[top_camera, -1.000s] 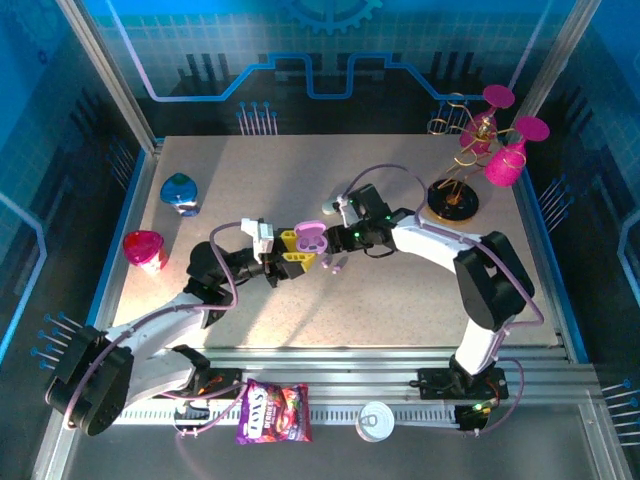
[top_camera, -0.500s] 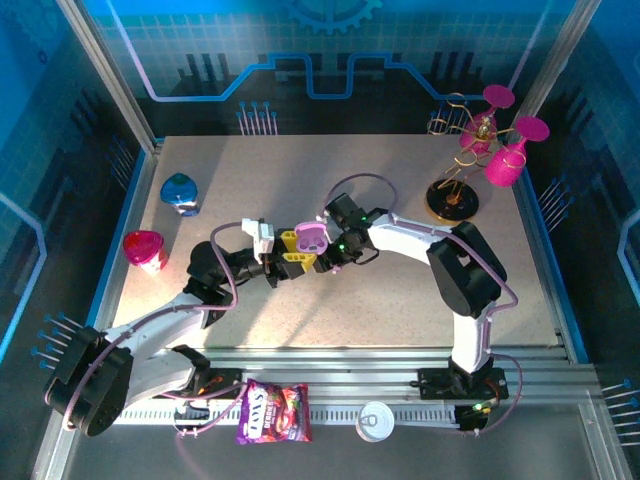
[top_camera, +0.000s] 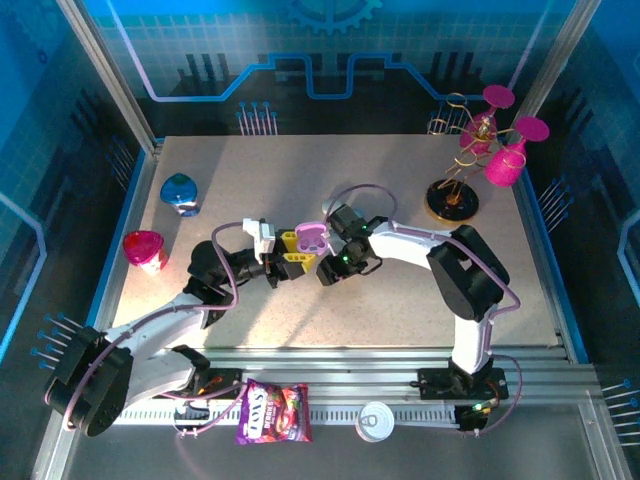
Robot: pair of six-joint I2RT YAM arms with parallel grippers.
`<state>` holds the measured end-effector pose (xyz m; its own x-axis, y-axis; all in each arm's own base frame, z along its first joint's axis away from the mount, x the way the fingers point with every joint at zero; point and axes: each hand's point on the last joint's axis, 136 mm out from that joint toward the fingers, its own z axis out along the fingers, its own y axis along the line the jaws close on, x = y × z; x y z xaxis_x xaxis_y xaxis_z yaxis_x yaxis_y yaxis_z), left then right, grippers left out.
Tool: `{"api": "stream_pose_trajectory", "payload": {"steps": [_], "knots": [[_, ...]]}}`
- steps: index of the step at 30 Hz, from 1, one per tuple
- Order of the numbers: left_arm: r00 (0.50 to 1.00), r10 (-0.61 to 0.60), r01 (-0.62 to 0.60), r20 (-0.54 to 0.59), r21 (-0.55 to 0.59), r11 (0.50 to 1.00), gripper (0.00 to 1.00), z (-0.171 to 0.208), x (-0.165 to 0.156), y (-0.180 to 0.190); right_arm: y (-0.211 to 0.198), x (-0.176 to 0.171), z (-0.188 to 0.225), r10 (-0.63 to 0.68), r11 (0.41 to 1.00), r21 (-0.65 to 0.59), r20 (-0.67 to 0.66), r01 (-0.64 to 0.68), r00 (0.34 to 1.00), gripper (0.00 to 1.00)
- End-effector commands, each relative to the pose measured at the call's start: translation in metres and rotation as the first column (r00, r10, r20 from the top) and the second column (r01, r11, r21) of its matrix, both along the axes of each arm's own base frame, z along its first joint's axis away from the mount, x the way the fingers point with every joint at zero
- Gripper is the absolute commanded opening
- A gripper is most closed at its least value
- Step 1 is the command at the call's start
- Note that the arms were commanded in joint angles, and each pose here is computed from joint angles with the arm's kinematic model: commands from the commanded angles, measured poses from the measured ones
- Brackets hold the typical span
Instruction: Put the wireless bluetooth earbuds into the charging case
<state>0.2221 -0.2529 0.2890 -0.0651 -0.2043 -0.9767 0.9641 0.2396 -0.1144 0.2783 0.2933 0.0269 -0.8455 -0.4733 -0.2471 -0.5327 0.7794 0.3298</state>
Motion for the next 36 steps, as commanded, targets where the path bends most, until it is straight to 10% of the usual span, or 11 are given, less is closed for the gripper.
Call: {"api": "stream_pose_trajectory", "payload": {"steps": [1,36], "knots": [[0.999,0.005,-0.005,0.041,-0.006,1.0,0.27,0.003,-0.001,0.002,0.005,-0.014,0.016,0.019,0.999,0.027,-0.005,-0.019,1.0,0.57],[0.998,0.017,-0.016,0.058,-0.001,1.0,0.29,0.008,-0.005,0.005,0.001,-0.01,0.004,0.048,0.999,0.009,-0.002,-0.048,0.999,0.54]]}}
